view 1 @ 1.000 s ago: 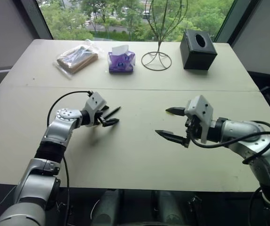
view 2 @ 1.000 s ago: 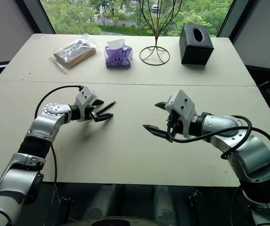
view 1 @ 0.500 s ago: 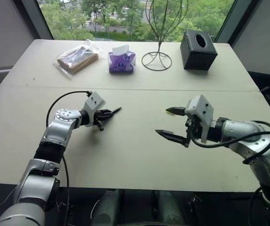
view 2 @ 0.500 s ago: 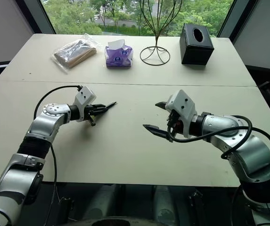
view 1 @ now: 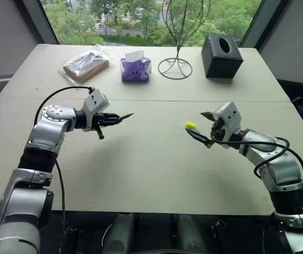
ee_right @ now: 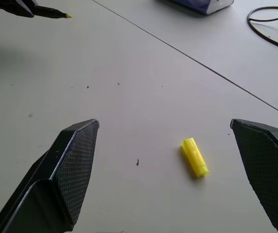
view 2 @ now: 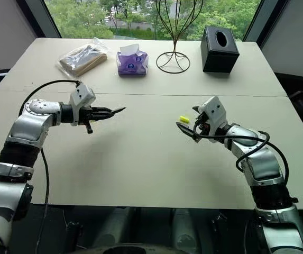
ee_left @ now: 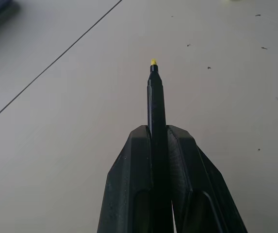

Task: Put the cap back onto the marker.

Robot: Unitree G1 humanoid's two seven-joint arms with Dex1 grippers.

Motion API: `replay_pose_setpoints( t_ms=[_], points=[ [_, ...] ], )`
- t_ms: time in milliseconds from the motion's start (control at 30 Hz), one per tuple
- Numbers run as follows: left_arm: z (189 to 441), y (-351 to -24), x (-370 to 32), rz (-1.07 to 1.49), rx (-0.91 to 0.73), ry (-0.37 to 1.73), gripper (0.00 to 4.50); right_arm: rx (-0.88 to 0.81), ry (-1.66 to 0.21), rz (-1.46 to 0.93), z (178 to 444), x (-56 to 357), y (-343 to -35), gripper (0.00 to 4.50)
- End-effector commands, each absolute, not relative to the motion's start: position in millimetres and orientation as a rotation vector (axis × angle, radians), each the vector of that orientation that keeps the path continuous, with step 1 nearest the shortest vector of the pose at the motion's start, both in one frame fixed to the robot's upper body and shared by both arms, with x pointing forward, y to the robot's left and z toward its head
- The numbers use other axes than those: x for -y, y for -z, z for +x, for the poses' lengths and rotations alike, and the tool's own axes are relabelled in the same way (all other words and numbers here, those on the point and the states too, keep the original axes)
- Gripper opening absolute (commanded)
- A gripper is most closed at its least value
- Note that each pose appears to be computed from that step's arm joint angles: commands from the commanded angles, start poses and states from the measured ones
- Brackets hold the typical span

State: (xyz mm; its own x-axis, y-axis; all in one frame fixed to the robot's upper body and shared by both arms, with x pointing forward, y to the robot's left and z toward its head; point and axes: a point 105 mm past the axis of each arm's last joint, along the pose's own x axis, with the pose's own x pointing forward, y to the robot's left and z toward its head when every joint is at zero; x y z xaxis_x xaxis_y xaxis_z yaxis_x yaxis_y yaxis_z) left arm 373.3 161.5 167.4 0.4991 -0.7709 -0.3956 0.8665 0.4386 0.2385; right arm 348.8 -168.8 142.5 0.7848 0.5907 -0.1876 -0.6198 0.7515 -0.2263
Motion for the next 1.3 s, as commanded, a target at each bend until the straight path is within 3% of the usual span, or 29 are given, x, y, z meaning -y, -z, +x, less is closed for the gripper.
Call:
replay_pose_setpoints(
  t_ms=[33, 200, 1000, 1300],
  points=[
    [367.0, -206.0, -155.7, 0.460, -0.129, 1.084, 0.06, -0.040, -0.653, -0.246, 362.4, 170.6, -145.0, 4.50],
    [365.4, -226.7, -152.0, 0.367, -0.040, 1.085, 0.06, -0.041, -0.702, -0.181, 368.8, 169.0, -128.3, 4.50],
    [353.0, -211.0, -154.1, 0.319, -0.064, 1.038, 0.06, -0.184, -0.873, -0.205, 385.7, 170.6, -100.2, 4.50],
    [327.6, -182.6, -178.3, 0.428, -0.326, 1.094, 0.06, -0.224, -0.869, -0.206, 391.4, 170.1, -94.3, 4.50]
  ],
)
